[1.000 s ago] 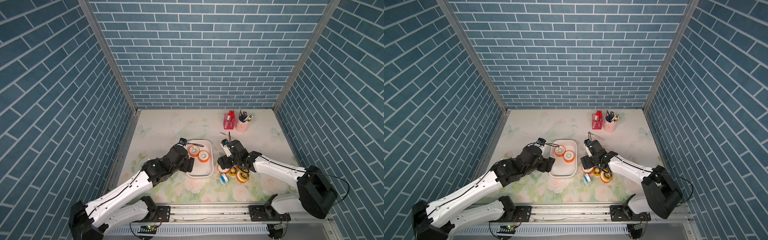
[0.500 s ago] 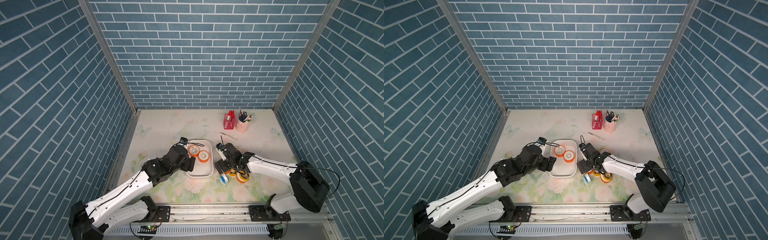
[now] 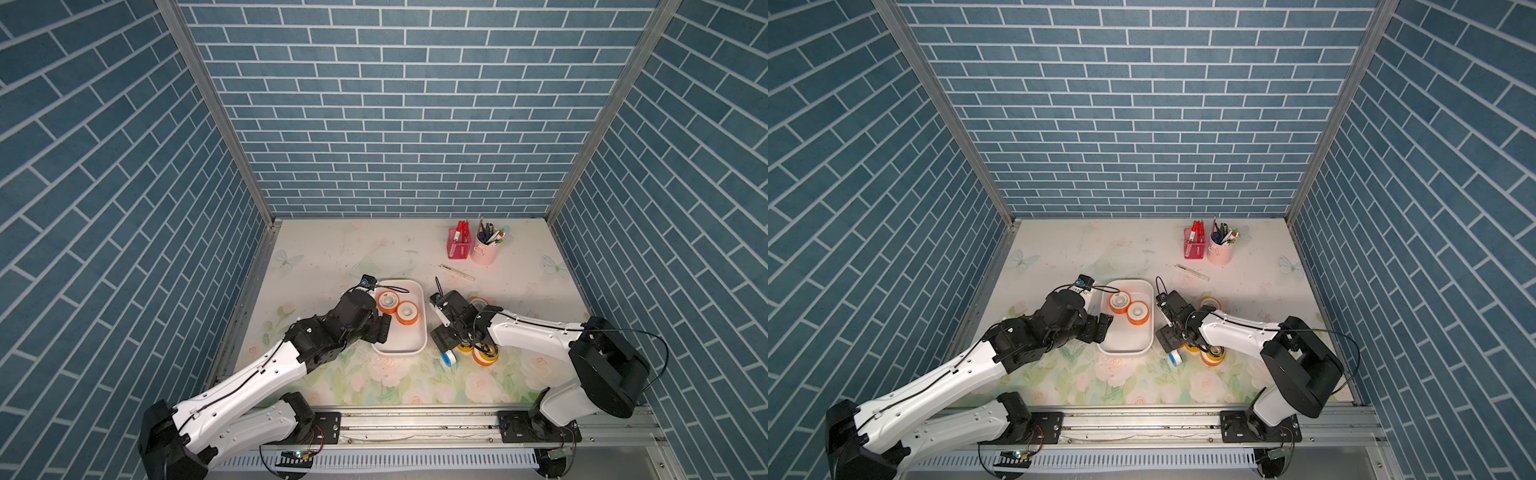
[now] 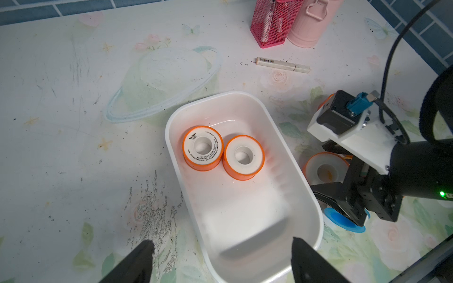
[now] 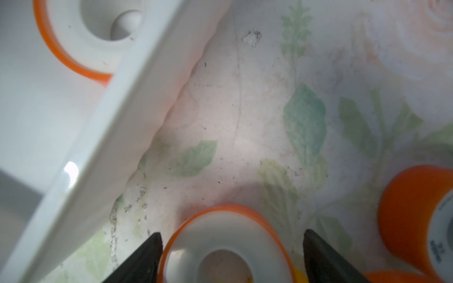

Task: Put the sealing tape into the storage box
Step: Pick up the sealing tape at the center of the board.

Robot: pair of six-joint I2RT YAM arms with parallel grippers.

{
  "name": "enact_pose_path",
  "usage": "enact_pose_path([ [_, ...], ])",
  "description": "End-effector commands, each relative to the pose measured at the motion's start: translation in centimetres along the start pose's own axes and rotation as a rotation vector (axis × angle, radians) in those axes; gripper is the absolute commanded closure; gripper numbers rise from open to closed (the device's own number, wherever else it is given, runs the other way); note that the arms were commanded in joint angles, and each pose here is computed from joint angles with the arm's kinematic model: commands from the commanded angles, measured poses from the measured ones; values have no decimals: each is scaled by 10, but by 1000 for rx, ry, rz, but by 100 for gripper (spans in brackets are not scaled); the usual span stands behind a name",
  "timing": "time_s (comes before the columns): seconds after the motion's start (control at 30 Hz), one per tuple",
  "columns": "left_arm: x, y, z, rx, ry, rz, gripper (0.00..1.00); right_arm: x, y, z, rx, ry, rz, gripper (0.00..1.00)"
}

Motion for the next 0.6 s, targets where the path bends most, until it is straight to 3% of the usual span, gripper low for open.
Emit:
enact_pose_path([
  [0.0, 3, -4, 4, 9, 14, 8, 9, 0, -1, 0, 21, -13, -27, 11],
  [0.17, 3, -5, 6, 15, 20, 8, 9, 0, -5, 2, 38, -16, -24, 12],
  [0.57, 5, -5, 7, 17, 31, 7, 9, -2, -5, 1, 28, -29, -11, 25],
])
Point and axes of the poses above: each gripper's point midway between its finger pads, its own z axis out along the fingers, its own x axis along the line the jaws close on, y = z × x, the point moved 6 cm from there along -z, back along the fingers, and after that the axes turned 6 degrees about -z, right-handed, at the moved point
